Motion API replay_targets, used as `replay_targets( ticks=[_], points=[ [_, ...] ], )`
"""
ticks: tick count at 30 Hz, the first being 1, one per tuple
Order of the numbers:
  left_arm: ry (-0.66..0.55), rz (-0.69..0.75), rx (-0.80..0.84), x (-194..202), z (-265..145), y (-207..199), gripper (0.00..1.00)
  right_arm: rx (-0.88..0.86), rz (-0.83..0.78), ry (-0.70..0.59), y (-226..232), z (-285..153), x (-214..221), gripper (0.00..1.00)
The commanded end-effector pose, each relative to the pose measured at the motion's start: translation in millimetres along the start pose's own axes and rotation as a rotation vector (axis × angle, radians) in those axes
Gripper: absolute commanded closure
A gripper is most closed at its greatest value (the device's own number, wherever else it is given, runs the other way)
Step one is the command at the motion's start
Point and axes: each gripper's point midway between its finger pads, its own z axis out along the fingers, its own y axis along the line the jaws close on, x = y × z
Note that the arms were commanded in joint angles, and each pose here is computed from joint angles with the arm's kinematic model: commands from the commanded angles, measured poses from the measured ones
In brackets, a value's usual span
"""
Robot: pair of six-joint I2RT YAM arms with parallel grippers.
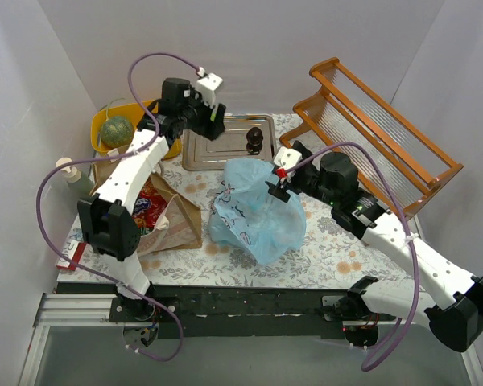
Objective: Untie the knot of the grocery bags and take out the mixed food
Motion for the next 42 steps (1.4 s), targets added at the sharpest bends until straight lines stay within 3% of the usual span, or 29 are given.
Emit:
replay_targets(
  ticks=[1, 3, 7, 13, 14, 15, 16, 18, 22, 27, 31, 32, 33, 39, 42],
  points=[
    [-0.018, -0.030, -0.532, -13, -27, 163, 1.00, -0.043, 0.161, 0.091, 19, -10, 27, 0.07],
    [0.069, -0.057, -0.637, 17, -14, 206, 1.00, -0.049, 0.141, 0.101, 21, -14, 33, 0.08],
    [0.068, -0.075, -0.805, 32, -16, 278, 1.00, -0.022, 0.148, 0.132, 14, -15, 43, 0.08],
    [0.092, -0.115, -0.864, 58, 7, 312, 1.00, 0.002, 0.168, 0.139, 6, -19, 52, 0.07],
    [0.102, -0.125, -0.864, 64, 10, 312, 0.87, 0.008, 0.173, 0.137, 4, -20, 54, 0.07],
    [0.112, -0.141, -0.868, 70, 12, 313, 0.48, 0.007, 0.184, 0.145, 5, -21, 58, 0.07],
    [0.104, -0.163, -0.872, 71, 13, 312, 0.32, 0.017, 0.192, 0.147, 3, -22, 60, 0.07],
    [0.111, -0.186, -0.868, 75, 13, 309, 0.16, 0.014, 0.203, 0.149, 4, -23, 63, 0.07],
    [0.031, -0.186, -0.852, 42, -11, 295, 0.02, 0.021, 0.228, 0.167, 6, -25, 75, 0.07],
    [-0.130, -0.150, -0.849, -20, -62, 271, 0.02, 0.019, 0.248, 0.178, 11, -23, 87, 0.07],
    [-0.155, -0.118, -0.773, -38, -98, 231, 0.02, 0.021, 0.253, 0.189, 13, -21, 95, 0.06],
    [-0.096, -0.131, -0.747, -15, -94, 223, 0.02, 0.017, 0.256, 0.195, 15, -21, 98, 0.06],
    [-0.125, -0.101, -0.741, -27, -116, 208, 0.02, 0.017, 0.255, 0.192, 15, -20, 98, 0.06],
    [-0.050, -0.096, -0.677, 11, -157, 151, 0.02, -0.006, 0.267, 0.184, 21, -16, 100, 0.06],
    [0.021, -0.109, -0.565, 39, -158, 117, 0.02, -0.007, 0.270, 0.187, 23, -14, 103, 0.06]
  ],
)
